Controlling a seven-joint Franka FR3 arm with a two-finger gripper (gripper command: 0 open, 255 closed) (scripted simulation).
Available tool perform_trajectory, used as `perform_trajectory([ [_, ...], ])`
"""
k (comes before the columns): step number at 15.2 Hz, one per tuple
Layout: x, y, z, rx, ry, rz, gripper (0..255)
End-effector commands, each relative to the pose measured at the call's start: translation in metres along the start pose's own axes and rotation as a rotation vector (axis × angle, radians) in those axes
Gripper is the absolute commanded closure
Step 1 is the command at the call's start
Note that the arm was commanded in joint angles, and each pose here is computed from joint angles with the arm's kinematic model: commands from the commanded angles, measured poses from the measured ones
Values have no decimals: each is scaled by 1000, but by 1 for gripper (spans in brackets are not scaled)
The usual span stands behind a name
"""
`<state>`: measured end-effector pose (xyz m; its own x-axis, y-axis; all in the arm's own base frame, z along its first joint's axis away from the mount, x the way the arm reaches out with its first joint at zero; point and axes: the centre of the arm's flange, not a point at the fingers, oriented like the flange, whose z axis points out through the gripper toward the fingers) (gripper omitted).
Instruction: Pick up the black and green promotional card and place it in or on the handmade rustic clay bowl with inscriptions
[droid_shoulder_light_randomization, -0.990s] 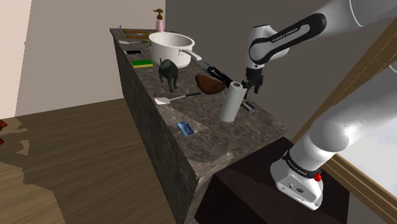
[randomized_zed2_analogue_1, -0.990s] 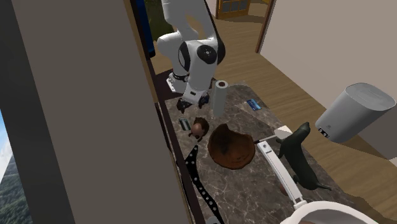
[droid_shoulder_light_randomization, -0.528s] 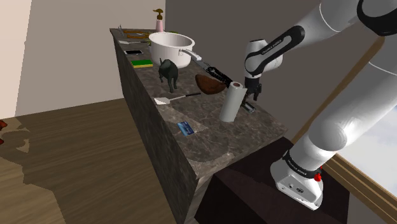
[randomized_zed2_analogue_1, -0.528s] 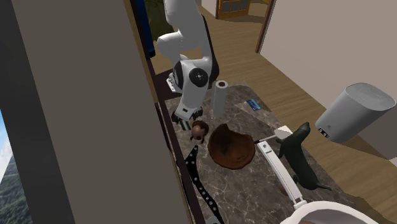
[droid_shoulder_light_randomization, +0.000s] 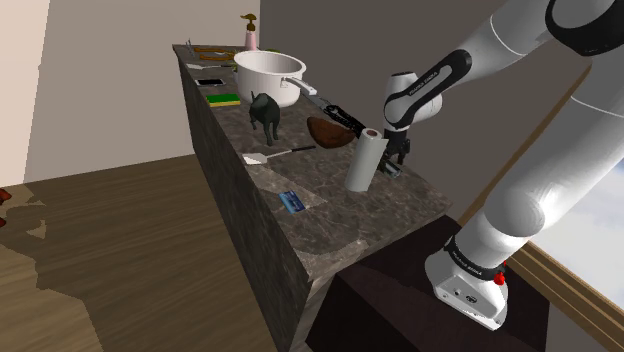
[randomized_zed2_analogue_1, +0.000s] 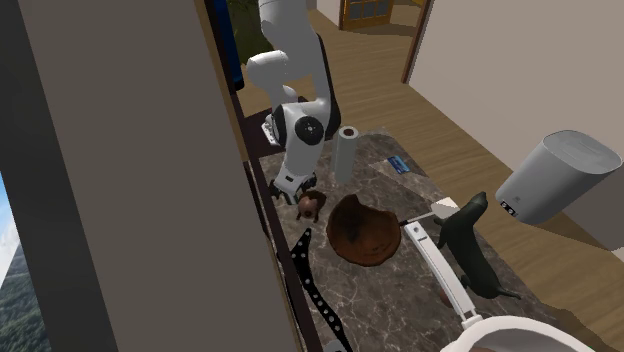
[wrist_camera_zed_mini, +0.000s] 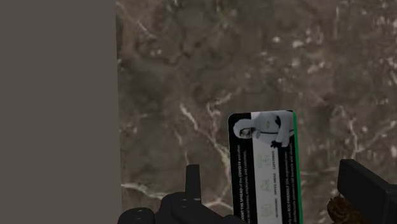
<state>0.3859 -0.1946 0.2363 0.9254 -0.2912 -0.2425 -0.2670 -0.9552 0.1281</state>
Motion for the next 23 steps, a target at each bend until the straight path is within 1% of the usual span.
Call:
perform_trajectory([
  [1, 0, 0, 0, 0, 1, 0, 0],
  [5, 0, 0, 0, 0, 1, 0, 0],
  [6, 0, 0, 0, 0, 1, 0, 255],
  [15, 0, 0, 0, 0, 1, 0, 255],
  [23, -10, 5, -40, 0, 1, 0, 255],
])
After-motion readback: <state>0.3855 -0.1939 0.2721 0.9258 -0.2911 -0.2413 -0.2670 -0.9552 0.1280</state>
